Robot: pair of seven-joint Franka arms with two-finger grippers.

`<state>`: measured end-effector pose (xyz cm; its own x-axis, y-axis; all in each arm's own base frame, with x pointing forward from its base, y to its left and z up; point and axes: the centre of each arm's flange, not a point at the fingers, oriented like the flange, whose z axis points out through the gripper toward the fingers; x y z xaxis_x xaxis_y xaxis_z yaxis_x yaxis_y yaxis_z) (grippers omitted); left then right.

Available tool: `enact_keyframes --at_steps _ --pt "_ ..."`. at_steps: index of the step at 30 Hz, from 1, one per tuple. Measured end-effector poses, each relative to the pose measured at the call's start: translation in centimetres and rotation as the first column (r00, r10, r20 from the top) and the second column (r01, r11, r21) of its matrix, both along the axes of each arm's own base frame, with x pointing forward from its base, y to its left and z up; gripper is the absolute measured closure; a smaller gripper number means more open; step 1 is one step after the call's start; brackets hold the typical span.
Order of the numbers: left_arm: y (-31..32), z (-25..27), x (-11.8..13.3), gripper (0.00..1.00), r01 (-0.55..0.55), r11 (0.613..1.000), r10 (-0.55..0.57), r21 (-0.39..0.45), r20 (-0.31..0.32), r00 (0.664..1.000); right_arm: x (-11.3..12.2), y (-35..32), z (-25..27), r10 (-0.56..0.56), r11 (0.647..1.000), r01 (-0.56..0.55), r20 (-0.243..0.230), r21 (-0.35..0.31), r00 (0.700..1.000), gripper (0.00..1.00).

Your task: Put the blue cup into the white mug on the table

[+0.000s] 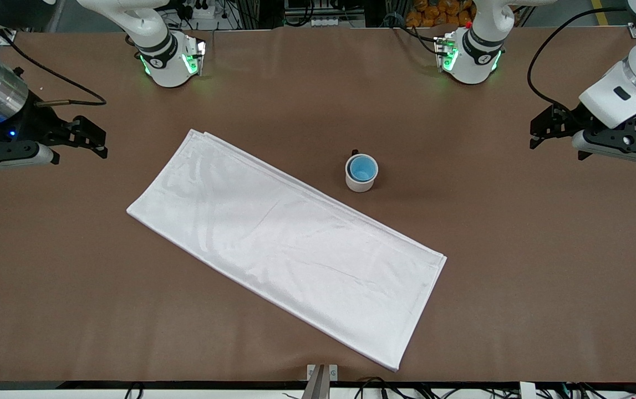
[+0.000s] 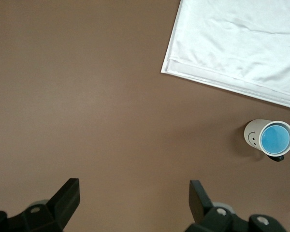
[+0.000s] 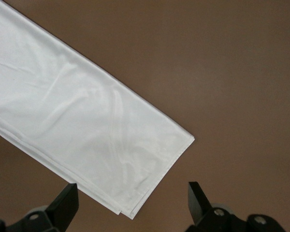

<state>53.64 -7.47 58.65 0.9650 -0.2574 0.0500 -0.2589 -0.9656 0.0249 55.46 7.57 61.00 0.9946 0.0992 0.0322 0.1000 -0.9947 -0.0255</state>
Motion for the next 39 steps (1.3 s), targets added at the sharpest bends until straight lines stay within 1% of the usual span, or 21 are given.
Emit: enact_keyframes --at_steps 7,19,39 --pt "0.1 -0.5 0.7 0.0 -0.003 1.0 0.003 0.002 -0.006 1.0 0.0 -0.1 0.0 -0.001 1.0 0.001 -0.003 0.0 1.0 0.0" --pt "0.7 2.3 1.6 0.0 -0.013 1.0 0.013 0.001 0.005 1.0 -0.1 -0.9 0.6 -0.016 1.0 0.016 0.007 0.001 1.0 0.0" --pt "0.8 1.9 2.1 0.0 -0.014 1.0 0.014 0.005 -0.003 1.0 -0.2 -1.2 0.7 -0.021 1.0 0.021 0.001 0.0 1.0 0.0"
